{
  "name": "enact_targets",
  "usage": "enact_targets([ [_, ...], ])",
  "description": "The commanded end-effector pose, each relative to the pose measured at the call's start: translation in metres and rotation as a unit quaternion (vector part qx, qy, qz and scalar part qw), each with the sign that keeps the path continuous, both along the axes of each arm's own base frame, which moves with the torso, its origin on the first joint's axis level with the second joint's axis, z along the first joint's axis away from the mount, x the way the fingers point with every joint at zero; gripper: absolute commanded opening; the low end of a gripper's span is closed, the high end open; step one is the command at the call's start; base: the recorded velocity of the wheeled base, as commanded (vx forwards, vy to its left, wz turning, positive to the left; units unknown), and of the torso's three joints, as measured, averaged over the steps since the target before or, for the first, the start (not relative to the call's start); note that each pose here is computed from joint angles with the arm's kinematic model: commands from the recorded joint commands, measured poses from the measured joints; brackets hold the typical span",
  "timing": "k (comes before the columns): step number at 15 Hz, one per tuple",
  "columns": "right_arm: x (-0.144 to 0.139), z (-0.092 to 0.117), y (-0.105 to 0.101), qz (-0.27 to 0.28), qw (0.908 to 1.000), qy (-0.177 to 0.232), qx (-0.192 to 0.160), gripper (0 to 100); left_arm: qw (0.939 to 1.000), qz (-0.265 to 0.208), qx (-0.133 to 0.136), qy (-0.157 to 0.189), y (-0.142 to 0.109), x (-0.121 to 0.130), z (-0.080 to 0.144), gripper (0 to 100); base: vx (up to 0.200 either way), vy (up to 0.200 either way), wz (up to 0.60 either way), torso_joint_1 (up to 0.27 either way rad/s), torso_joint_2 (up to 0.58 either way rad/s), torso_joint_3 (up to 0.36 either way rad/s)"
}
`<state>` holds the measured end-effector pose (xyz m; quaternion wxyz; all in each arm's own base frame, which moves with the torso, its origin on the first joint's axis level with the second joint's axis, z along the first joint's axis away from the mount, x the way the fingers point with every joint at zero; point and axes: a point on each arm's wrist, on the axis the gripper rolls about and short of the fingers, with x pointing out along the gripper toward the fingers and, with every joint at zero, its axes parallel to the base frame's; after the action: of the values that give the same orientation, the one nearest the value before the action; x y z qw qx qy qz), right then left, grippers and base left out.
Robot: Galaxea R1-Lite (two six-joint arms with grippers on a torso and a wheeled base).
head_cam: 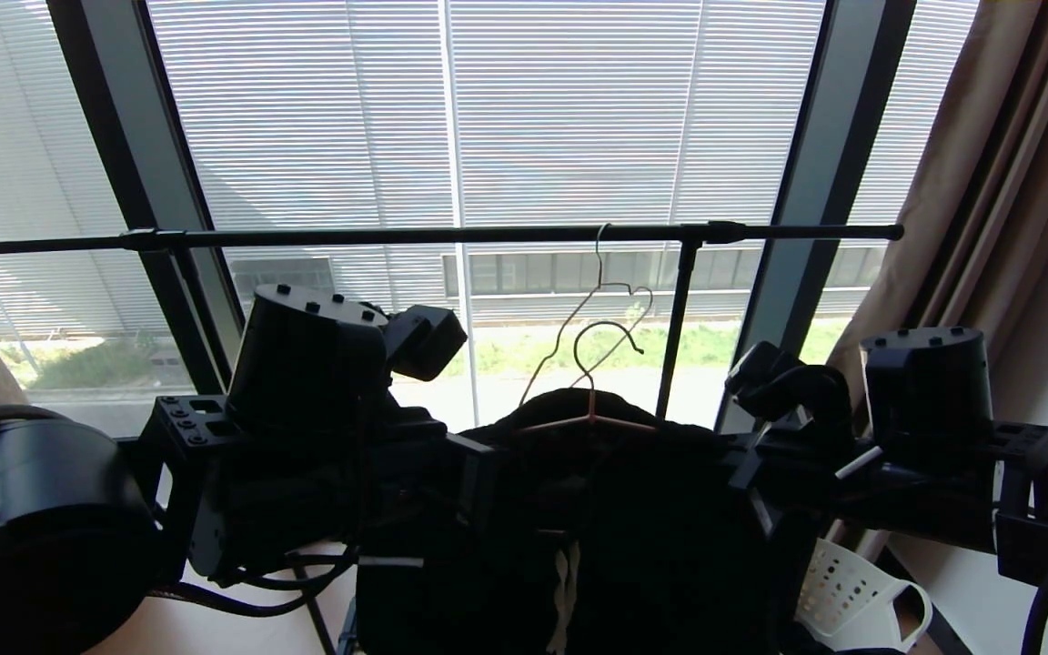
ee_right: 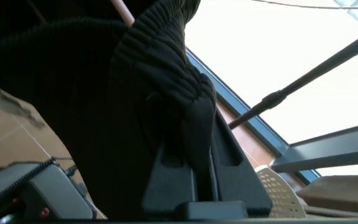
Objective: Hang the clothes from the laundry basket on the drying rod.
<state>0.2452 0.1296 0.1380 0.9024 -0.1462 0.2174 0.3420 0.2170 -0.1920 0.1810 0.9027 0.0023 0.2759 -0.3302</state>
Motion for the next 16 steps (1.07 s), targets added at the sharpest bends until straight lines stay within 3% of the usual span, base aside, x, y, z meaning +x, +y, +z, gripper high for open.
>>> enact_targets([
  [1,0.0018,-0.0033,0.0039,0.007,0.9998,0.005,0.018,0,1.0000,-0.006,0.002,0.001,-0.0015,-0.0026,-0.0014,0,0.000,0.000,0.00,0.000,0.00,0.000],
  [10,0.0026,0.0018,0.0061,0.014,0.9961,0.012,0.086,0,0.9995,-0.020,0.023,-0.007,0.0010,-0.0067,-0.0067,0,0.000,0.000,0.00,0.000,0.00,0.000],
  [16,0.0026,0.0030,0.0063,0.018,0.9953,0.005,0.095,0,0.9991,-0.027,0.031,-0.012,0.0012,-0.0070,-0.0086,0,0.000,0.000,0.00,0.000,0.00,0.000],
])
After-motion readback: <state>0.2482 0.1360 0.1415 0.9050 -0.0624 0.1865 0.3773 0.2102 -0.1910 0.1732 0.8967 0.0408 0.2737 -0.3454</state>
